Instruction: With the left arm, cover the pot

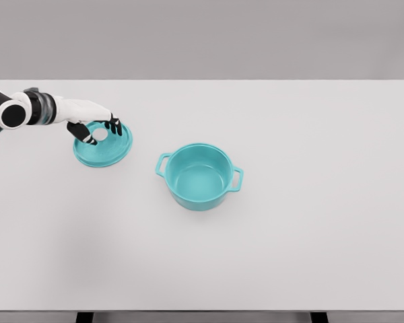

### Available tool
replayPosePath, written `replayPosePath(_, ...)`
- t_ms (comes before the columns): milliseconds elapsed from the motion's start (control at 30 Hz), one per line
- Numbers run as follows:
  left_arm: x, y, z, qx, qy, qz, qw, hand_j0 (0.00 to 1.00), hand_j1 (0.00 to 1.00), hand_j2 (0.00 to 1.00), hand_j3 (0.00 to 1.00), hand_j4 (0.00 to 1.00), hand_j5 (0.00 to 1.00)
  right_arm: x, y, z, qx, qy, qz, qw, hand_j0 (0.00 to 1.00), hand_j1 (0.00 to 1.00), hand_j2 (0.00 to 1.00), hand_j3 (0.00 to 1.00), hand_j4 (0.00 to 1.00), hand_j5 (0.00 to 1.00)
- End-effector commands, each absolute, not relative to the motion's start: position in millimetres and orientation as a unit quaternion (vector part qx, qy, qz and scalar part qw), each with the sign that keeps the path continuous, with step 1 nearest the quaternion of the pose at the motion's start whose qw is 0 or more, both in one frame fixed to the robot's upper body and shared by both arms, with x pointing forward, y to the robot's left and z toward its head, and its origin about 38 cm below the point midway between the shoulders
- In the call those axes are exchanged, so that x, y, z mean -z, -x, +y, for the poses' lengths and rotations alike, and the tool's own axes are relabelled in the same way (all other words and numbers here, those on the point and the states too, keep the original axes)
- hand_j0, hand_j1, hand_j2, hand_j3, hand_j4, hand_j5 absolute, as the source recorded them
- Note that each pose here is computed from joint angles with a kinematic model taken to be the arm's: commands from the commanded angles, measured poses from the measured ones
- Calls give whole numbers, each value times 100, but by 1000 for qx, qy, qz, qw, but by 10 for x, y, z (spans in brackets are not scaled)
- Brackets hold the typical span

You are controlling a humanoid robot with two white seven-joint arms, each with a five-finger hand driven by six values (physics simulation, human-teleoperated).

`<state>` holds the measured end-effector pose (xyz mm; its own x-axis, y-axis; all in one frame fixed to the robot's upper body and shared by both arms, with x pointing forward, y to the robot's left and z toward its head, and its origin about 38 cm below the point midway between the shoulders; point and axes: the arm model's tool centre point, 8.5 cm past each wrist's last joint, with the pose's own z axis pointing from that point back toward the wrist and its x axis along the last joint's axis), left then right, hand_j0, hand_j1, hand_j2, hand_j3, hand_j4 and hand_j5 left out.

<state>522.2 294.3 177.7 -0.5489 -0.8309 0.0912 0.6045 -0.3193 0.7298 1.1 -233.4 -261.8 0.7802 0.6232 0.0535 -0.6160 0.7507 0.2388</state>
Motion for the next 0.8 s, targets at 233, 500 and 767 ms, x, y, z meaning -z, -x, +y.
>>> replayPosePath(233,-1765,-5216,2949,801,-153,-367,447,61,61,61,61,61,61,2618,-10,-2335,-331,-123,15,935,100,100,100,100,100,100)
replayPosePath(500,-1745,-5203,2927,803,-150,-368,445,51,51,51,51,51,51,2618,-10,-2335,-331,-123,15,935,100,100,100,100,100,100)
replayPosePath(767,-1748,-5200,2929,803,-149,-368,444,44,44,44,44,44,44,2618,-10,-2335,-331,-123,15,935,100,100,100,100,100,100)
